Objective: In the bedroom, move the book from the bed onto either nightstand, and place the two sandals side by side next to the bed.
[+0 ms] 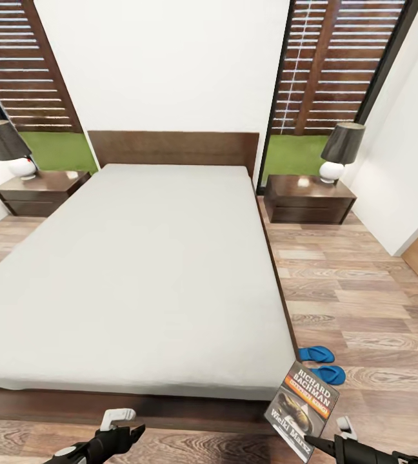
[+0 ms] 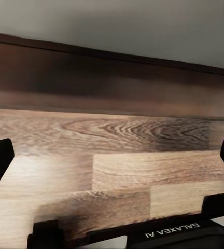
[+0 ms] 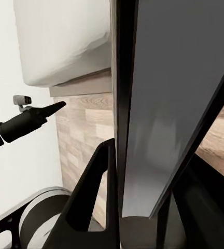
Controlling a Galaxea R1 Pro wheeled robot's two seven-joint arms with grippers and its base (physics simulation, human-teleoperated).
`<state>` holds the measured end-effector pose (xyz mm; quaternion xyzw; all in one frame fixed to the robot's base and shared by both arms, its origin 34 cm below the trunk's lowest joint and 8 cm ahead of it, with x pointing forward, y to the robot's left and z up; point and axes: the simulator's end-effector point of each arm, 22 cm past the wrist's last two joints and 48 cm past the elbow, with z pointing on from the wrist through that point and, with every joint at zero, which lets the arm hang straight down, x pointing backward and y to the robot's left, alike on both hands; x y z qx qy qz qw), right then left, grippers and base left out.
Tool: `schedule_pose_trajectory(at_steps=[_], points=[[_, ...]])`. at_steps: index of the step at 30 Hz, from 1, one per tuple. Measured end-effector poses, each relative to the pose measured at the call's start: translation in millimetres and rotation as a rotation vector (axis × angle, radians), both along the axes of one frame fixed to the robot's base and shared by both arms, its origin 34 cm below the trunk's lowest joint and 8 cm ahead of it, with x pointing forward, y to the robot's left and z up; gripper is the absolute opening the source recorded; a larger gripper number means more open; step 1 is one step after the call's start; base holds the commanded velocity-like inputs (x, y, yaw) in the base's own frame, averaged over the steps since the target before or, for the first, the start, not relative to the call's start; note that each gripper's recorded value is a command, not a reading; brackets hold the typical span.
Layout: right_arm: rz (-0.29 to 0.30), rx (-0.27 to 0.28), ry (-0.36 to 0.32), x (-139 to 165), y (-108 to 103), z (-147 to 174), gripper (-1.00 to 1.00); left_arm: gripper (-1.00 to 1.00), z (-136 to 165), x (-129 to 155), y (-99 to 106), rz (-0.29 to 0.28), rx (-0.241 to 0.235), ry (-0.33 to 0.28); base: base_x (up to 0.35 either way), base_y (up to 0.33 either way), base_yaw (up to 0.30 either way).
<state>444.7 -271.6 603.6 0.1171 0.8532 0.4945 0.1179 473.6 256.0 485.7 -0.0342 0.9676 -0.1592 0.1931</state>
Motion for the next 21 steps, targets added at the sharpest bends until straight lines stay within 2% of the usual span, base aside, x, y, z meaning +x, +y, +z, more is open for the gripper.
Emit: schedule_pose_trajectory(at_steps=[21], points=[[0.001,-0.002,-0.006,-0.6,1.9,30.8,-1.00,1.00,31.2,-1.9,-4.2,0.003,-0.004,0.001,0.000,0.000,0.000]])
